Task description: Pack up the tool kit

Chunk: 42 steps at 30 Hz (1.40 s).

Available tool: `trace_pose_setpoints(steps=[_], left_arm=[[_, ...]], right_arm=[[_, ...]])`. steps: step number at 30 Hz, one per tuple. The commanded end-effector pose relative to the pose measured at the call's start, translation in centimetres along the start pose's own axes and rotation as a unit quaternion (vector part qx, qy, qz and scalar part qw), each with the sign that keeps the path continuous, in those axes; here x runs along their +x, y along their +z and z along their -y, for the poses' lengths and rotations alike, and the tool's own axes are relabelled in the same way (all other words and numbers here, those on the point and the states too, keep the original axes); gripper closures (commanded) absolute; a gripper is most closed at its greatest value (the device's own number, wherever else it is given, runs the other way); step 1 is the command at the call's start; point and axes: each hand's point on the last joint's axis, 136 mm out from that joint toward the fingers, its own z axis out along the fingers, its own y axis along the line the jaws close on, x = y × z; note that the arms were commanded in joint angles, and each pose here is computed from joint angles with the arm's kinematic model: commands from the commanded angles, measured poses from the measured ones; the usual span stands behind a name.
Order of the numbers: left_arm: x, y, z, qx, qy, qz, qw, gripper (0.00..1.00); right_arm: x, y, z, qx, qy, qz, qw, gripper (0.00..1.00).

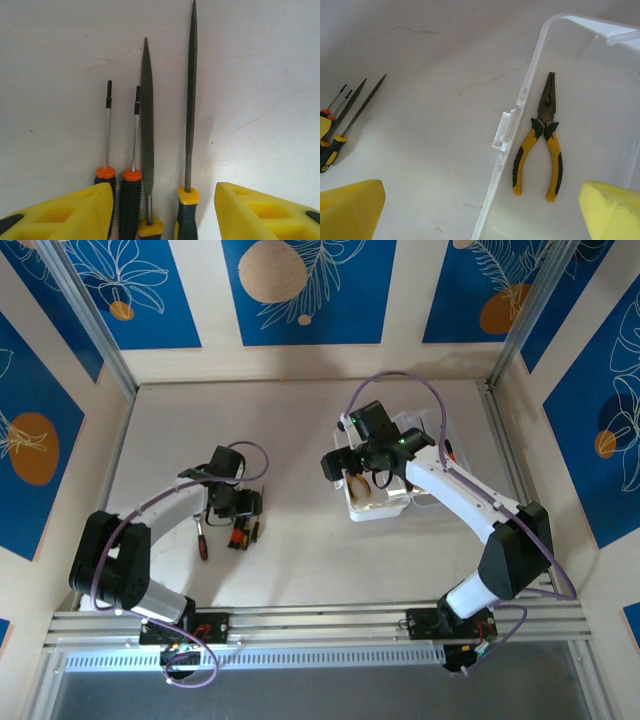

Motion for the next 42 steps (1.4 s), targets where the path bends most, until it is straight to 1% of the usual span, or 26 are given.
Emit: trace_pose_setpoints(steps=[1, 5, 16, 19, 21, 23, 26, 30, 32, 34, 37, 39, 42], left_arm=[[0.2, 0.2, 0.7, 0.001, 0.014, -0.004, 1.0, 0.51], [0.8, 0.9, 1.5, -0.002, 0.029, -0.018, 0.999, 0.56], [1.8, 3.2, 2.4, -0.008, 0.039, -0.052, 0.998, 0.72], [2.0, 3.9, 2.3, -0.014, 0.041, -0.063, 0.997, 0.79], [2.2, 4.2, 2.3, -0.013, 0.039, -0.068, 0.997, 0.85], [2.2, 4.4, 2.4, -0.011, 0.039, -0.068, 0.997, 0.92], [2.0, 4.3, 2.7, -0.006, 0.041, -0.066, 0.997, 1.0], [0.9, 3.2, 3.7, 0.012, 0.047, -0.05, 0.998, 1.0], [-0.2, 2.0, 5.1, 0.039, 0.051, -0.035, 0.997, 1.0], [-1.4, 0.2, 8.0, 0.11, 0.059, -0.015, 0.992, 1.0], [-3.6, -3.7, 12.9, 0.221, 0.066, 0.025, 0.973, 1.0], [-5.0, -6.3, 15.3, 0.268, 0.073, 0.052, 0.959, 1.0], [-6.5, -10.0, 18.6, 0.335, 0.087, 0.086, 0.934, 1.0]], right_arm=[[0.5, 0.3, -0.3, -0.015, 0.01, -0.008, 1.0, 0.01], [0.7, 0.6, -0.3, -0.019, 0.014, -0.011, 1.0, 0.01], [0.9, 0.5, 0.1, -0.02, 0.019, -0.012, 1.0, 0.01], [0.9, 0.4, 0.3, -0.021, 0.022, -0.01, 0.999, 0.01], [1.0, 0.3, 0.4, -0.021, 0.024, -0.01, 0.999, 0.01], [1.1, 0.3, 0.6, -0.022, 0.027, -0.01, 0.999, 0.01], [1.0, 0.0, 0.8, -0.024, 0.029, -0.008, 0.999, 0.01], [1.0, -0.5, 0.8, -0.033, 0.036, -0.003, 0.999, 0.01], [0.9, -0.9, 0.6, -0.045, 0.04, 0.002, 0.998, 0.01], [0.7, -1.2, 0.3, -0.062, 0.049, 0.008, 0.997, 0.01], [0.3, -1.9, -0.3, -0.091, 0.062, 0.022, 0.994, 0.01], [-0.1, -2.5, -0.8, -0.111, 0.069, 0.035, 0.991, 0.01], [-1.0, -3.3, -1.6, -0.136, 0.083, 0.063, 0.985, 0.01]])
